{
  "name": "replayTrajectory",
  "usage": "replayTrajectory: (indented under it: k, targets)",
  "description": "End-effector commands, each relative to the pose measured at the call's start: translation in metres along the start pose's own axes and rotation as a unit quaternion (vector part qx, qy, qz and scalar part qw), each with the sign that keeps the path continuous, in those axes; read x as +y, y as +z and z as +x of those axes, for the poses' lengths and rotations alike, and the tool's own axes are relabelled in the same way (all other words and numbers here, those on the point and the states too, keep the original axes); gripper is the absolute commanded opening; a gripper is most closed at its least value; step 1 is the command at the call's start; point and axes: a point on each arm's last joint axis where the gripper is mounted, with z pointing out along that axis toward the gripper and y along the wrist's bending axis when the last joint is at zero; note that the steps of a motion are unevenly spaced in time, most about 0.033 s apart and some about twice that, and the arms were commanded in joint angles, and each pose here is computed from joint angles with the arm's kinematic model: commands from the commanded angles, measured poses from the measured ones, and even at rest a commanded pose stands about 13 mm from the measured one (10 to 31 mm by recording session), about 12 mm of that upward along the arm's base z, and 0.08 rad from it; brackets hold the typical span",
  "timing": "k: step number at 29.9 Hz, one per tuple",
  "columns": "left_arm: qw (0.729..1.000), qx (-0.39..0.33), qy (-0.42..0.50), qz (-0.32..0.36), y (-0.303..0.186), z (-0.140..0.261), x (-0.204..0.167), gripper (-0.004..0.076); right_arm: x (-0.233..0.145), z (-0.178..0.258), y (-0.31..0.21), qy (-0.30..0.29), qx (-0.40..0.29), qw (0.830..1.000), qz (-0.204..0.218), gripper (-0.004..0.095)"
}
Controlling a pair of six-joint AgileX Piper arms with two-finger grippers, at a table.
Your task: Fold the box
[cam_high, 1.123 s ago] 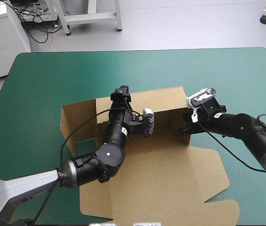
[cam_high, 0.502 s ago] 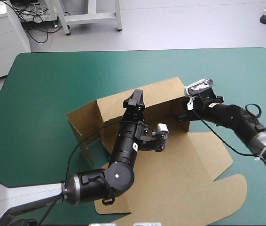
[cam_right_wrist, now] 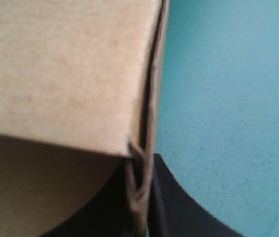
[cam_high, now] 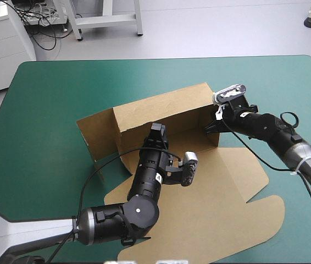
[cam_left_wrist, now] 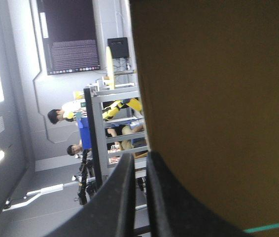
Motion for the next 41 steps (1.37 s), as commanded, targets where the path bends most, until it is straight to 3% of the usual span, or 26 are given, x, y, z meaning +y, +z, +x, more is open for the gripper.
replayTrajectory:
  k: [1, 8, 13, 19, 25, 32, 41]
  targets:
    - [1.000, -0.007, -0.009, 0.029, -0.009, 0.001, 0.020, -0.0008, -0.003, -0.016, -0.009, 0.003, -0.037, 0.999, 0.014, -0.0017]
    - [0.967, -0.045, -0.046, 0.246, -0.003, 0.005, 0.046, -0.0008, -0.003, -0.015, -0.009, 0.003, -0.035, 0.999, 0.013, -0.0018]
    - [0.936, -0.047, -0.149, 0.315, 0.018, 0.042, 0.091, -0.0008, -0.002, -0.015, -0.009, 0.003, -0.033, 0.999, 0.011, -0.0018]
    - [0.887, -0.049, -0.303, 0.346, 0.035, 0.105, 0.140, -0.0008, -0.002, -0.014, -0.009, -0.001, -0.031, 0.999, 0.010, -0.0018]
    - [0.819, -0.044, -0.447, 0.357, 0.045, 0.178, 0.159, -0.0008, -0.002, -0.014, -0.009, -0.001, -0.030, 0.999, 0.010, -0.0017]
    - [0.729, 0.010, -0.594, 0.339, 0.061, 0.272, 0.151, -0.0008, -0.001, -0.012, -0.009, -0.006, -0.020, 1.000, 0.002, -0.0017]
    - [0.574, 0.129, -0.748, 0.308, 0.072, 0.361, 0.093, -0.0032, 0.001, -0.011, -0.009, -0.004, -0.013, 1.000, -0.005, -0.0017]
